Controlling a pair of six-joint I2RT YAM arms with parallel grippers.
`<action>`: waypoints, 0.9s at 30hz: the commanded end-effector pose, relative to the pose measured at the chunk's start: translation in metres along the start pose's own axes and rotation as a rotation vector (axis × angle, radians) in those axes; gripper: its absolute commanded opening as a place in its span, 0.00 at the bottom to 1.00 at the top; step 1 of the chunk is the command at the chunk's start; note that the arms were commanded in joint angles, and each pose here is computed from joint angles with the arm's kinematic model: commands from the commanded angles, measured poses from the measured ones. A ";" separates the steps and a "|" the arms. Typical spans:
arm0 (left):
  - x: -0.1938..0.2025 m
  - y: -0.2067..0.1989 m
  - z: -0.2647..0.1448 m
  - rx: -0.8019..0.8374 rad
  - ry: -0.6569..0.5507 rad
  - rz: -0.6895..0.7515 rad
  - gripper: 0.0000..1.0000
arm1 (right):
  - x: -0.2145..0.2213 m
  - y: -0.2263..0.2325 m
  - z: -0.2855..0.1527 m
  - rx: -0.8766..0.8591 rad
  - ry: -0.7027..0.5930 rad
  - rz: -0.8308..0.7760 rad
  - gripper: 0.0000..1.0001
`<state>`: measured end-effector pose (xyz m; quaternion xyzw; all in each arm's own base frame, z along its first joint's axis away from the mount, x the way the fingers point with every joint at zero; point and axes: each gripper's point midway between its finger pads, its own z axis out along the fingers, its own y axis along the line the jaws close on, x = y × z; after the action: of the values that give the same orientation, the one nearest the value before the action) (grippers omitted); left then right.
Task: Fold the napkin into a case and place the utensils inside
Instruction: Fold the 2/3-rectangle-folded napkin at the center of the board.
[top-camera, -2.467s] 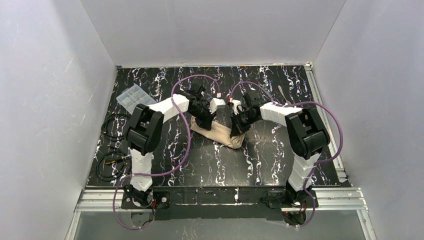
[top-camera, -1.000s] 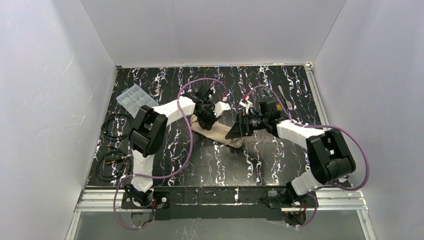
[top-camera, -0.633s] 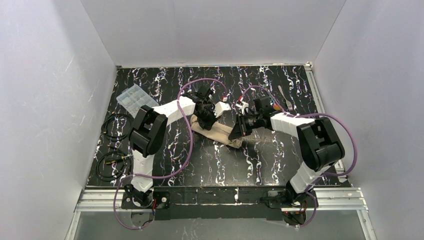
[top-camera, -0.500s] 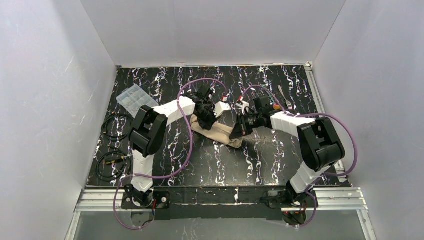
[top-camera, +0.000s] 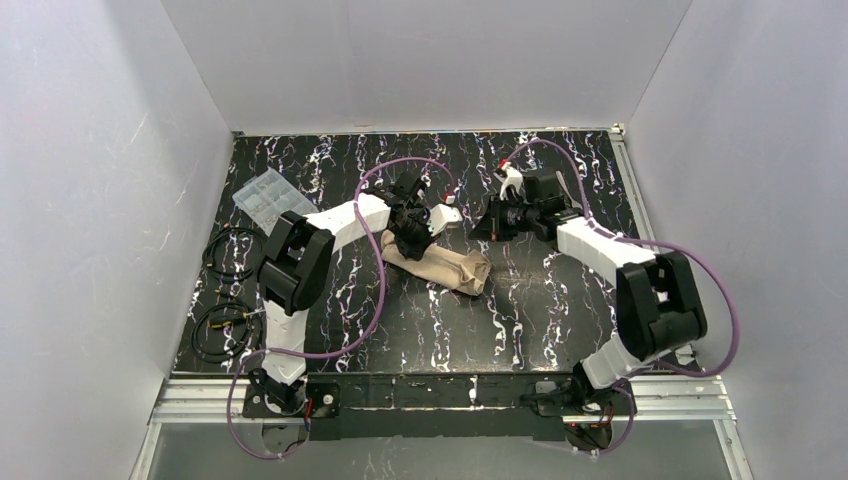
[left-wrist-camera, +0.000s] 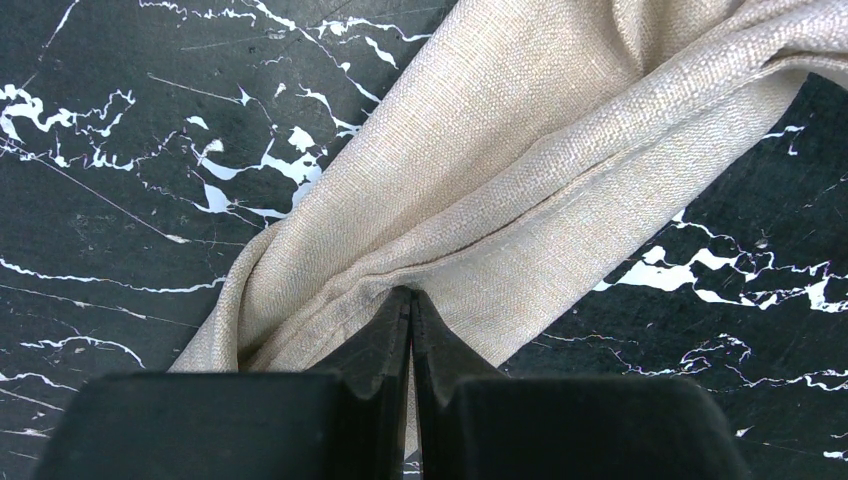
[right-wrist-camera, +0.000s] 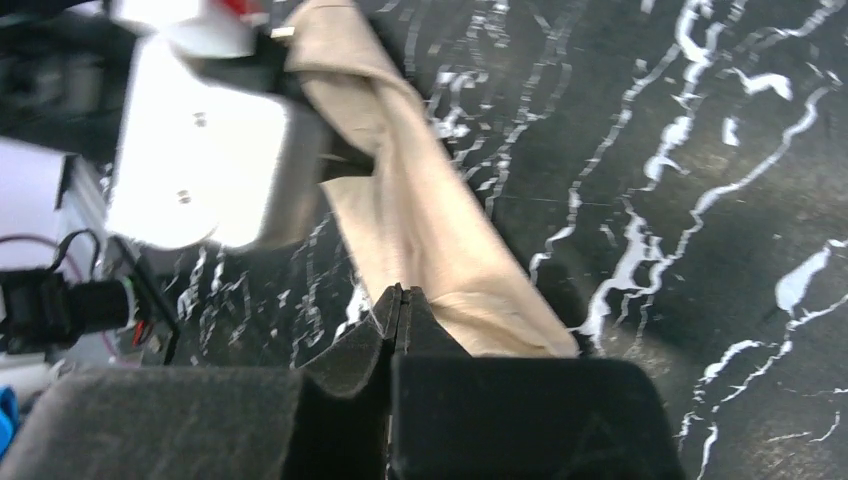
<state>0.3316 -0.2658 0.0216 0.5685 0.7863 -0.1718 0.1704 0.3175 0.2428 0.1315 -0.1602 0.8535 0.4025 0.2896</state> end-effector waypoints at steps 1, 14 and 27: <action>0.033 0.007 0.004 -0.039 0.110 -0.004 0.00 | -0.010 -0.035 0.019 0.138 -0.028 0.072 0.01; 0.035 0.007 0.004 -0.044 0.118 -0.002 0.00 | 0.033 -0.034 0.035 0.084 0.073 0.115 0.01; 0.034 0.009 0.004 -0.052 0.118 -0.005 0.00 | 0.083 -0.045 0.022 0.134 0.146 0.167 0.01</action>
<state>0.3318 -0.2657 0.0215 0.5690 0.7860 -0.1711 0.1711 0.2871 0.2305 0.0398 -0.0976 0.9089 0.3554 0.1952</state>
